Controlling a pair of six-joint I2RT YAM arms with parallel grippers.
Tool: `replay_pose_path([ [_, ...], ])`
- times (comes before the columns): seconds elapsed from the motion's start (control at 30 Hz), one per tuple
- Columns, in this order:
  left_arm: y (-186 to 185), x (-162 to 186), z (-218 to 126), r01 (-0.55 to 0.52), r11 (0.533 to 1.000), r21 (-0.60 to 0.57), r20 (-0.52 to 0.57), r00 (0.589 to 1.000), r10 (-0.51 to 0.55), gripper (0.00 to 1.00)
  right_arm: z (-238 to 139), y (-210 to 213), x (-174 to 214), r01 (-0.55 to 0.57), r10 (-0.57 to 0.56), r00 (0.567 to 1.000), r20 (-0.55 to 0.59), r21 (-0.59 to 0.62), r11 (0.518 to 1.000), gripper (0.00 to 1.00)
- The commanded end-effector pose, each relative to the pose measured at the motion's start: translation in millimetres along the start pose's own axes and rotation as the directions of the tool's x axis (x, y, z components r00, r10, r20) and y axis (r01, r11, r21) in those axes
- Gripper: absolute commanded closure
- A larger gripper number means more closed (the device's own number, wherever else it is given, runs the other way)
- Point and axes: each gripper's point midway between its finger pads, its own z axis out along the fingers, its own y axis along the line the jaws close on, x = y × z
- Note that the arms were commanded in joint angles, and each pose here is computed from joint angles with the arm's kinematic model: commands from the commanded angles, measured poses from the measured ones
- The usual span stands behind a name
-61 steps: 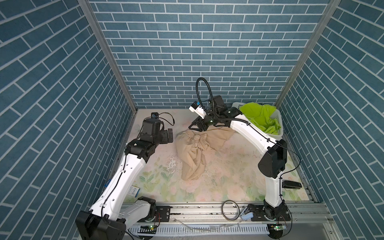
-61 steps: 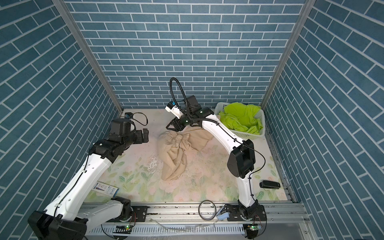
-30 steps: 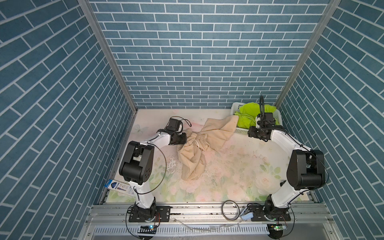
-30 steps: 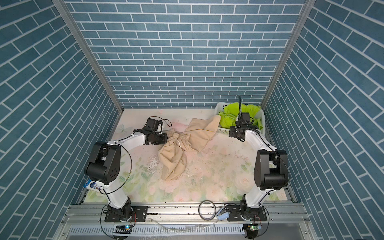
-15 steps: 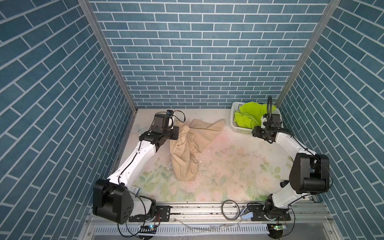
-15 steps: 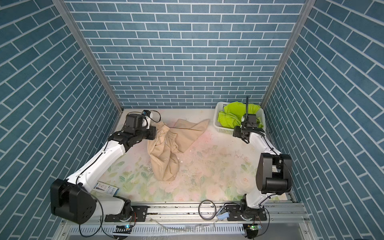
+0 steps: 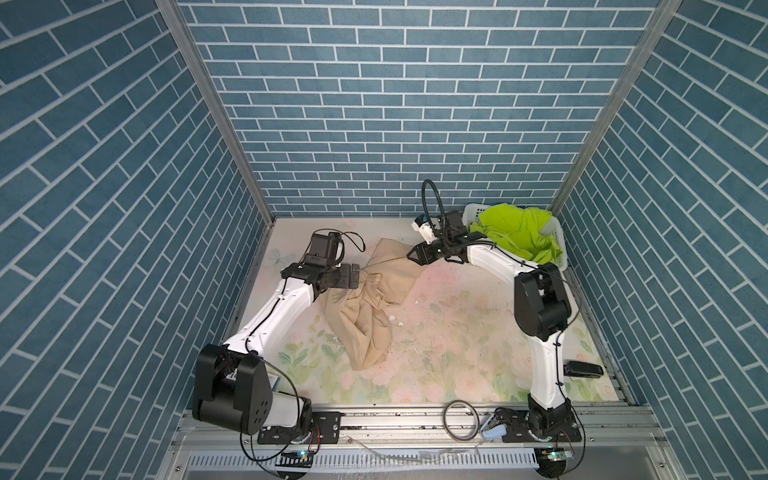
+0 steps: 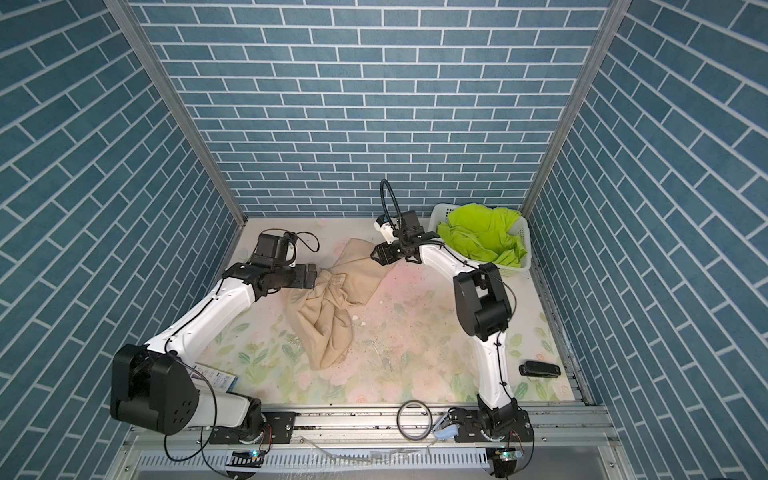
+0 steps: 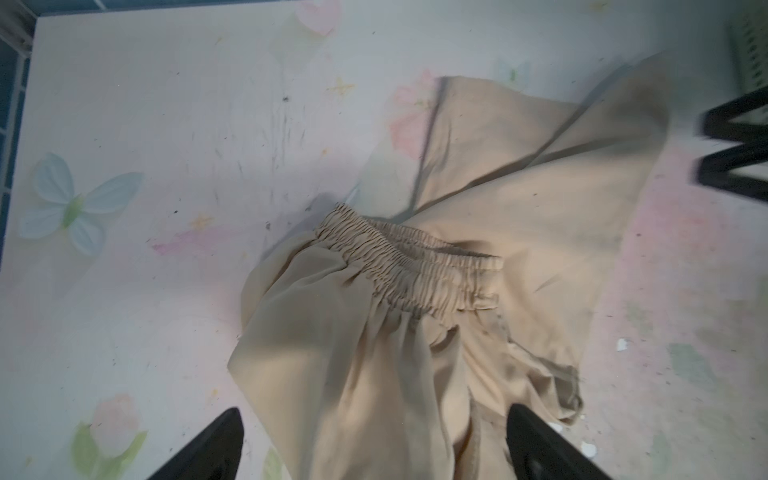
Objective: Fold and stack the shorts
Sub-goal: 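Grasp the waistband with the left gripper while the right gripper reaches toward the shorts, then grasp the waistband edge near the drawstring with the right gripper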
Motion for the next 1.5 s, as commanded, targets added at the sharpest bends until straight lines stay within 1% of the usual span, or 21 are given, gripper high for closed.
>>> replay_pose_path([
  [0.0, -10.8, -4.0, 13.0, 0.012, 0.999, 0.053, -0.021, 1.000, -0.011, 0.00, 21.2, -7.5, 10.0, 0.068, -0.069, 0.994, -0.089, -0.015, 0.998, 0.40],
  [0.07, -6.5, -1.4, 27.0, -0.001, 1.000, 0.025, -0.058, 0.998, 0.002, 0.00, 32.1, -10.9, 13.8, 0.068, -0.070, 0.991, -0.113, -0.020, 0.997, 0.40],
  [0.13, -10.8, -0.6, 39.9, -0.016, 0.999, 0.045, -0.084, 0.996, 0.020, 0.00, 41.1, -15.9, 22.4, 0.058, -0.059, 0.988, -0.144, -0.012, 0.998, 0.40],
  [0.23, -14.5, 3.4, 57.8, -0.037, 0.998, 0.056, -0.108, 0.993, 0.043, 0.00, 51.7, -26.0, 37.6, 0.049, -0.042, 0.979, -0.200, 0.029, 0.998, 0.40],
  [0.33, -11.3, 9.9, 73.4, -0.048, 0.998, 0.036, -0.142, 0.988, 0.053, 0.01, 57.2, -33.3, 46.5, 0.029, -0.015, 0.976, -0.219, 0.063, 0.998, 0.40],
  [0.43, -13.5, 14.7, 84.2, -0.063, 0.997, 0.033, -0.164, 0.984, 0.067, 0.06, 59.4, -35.5, 52.6, 0.010, 0.007, 0.973, -0.230, 0.071, 0.997, 0.44],
  [0.47, -15.1, 16.0, 86.9, -0.075, 0.997, 0.034, -0.171, 0.982, 0.079, 0.09, 59.2, -34.0, 53.9, 0.004, 0.012, 0.972, -0.233, 0.066, 0.998, 0.48],
  [0.5, -16.0, 17.0, 89.1, -0.084, 0.996, 0.032, -0.175, 0.981, 0.089, 0.14, 58.7, -33.9, 56.2, -0.003, 0.018, 0.972, -0.235, 0.064, 0.998, 0.52],
  [0.6, -11.8, 22.3, 97.7, -0.098, 0.995, 0.004, -0.206, 0.974, 0.097, 0.39, 56.9, -30.6, 65.0, -0.026, 0.039, 0.971, -0.235, 0.060, 0.998, 0.67],
  [0.67, -7.1, 24.5, 100.7, -0.099, 0.995, -0.020, -0.226, 0.970, 0.092, 0.55, 53.1, -27.9, 70.1, -0.040, 0.054, 0.969, -0.241, 0.060, 0.997, 0.81],
  [0.7, -4.0, 23.9, 101.0, -0.085, 0.996, -0.029, -0.226, 0.971, 0.076, 0.69, 50.1, -28.0, 72.5, -0.052, 0.066, 0.969, -0.239, 0.065, 0.997, 0.88],
  [0.77, -1.2, 19.4, 96.9, -0.061, 0.998, -0.027, -0.213, 0.975, 0.054, 0.90, 42.4, -22.7, 77.4, -0.080, 0.093, 0.965, -0.245, 0.063, 0.995, 1.00],
  [0.8, -0.3, 14.0, 90.7, -0.060, 0.998, -0.027, -0.198, 0.979, 0.054, 0.97, 36.5, -19.3, 79.5, -0.098, 0.110, 0.964, -0.244, 0.060, 0.993, 1.00],
  [0.83, 1.3, 9.2, 84.6, -0.064, 0.997, -0.035, -0.184, 0.981, 0.057, 1.00, 31.5, -16.0, 82.5, -0.117, 0.129, 0.962, -0.243, 0.062, 0.991, 1.00],
  [0.93, 1.8, -11.7, 58.3, -0.089, 0.995, -0.039, -0.116, 0.990, 0.084, 1.00, 7.6, -4.8, 102.1, -0.201, 0.216, 0.945, -0.244, 0.087, 0.976, 1.00],
  [1.07, -10.1, -36.9, 21.4, -0.139, 0.990, 0.021, -0.004, 0.990, 0.139, 1.00, -29.9, 17.3, 154.4, -0.342, 0.361, 0.899, -0.248, 0.117, 0.932, 1.00],
  [1.17, -21.4, -50.8, 2.2, -0.171, 0.982, 0.075, 0.074, 0.983, 0.165, 1.00, -57.1, 32.5, 192.1, -0.415, 0.437, 0.869, -0.234, 0.136, 0.899, 1.00],
  [1.2, -27.9, -53.1, -2.0, -0.184, 0.977, 0.108, 0.094, 0.980, 0.174, 1.00, -66.1, 37.1, 198.1, -0.420, 0.442, 0.867, -0.229, 0.139, 0.897, 1.00],
  [1.3, -46.0, -61.9, -12.2, -0.212, 0.957, 0.200, 0.171, 0.969, 0.179, 1.00, -91.9, 46.8, 209.3, -0.390, 0.417, 0.881, -0.221, 0.157, 0.907, 0.79],
  [1.4, -47.3, -64.6, -15.8, -0.221, 0.954, 0.205, 0.192, 0.964, 0.182, 1.00, -111.5, 52.6, 190.7, -0.307, 0.330, 0.926, -0.185, 0.142, 0.941, 0.69],
  [1.47, -48.7, -63.9, -17.7, -0.239, 0.948, 0.210, 0.194, 0.961, 0.199, 1.00, -119.8, 60.0, 164.8, -0.232, 0.244, 0.960, -0.139, 0.094, 0.968, 0.63],
])
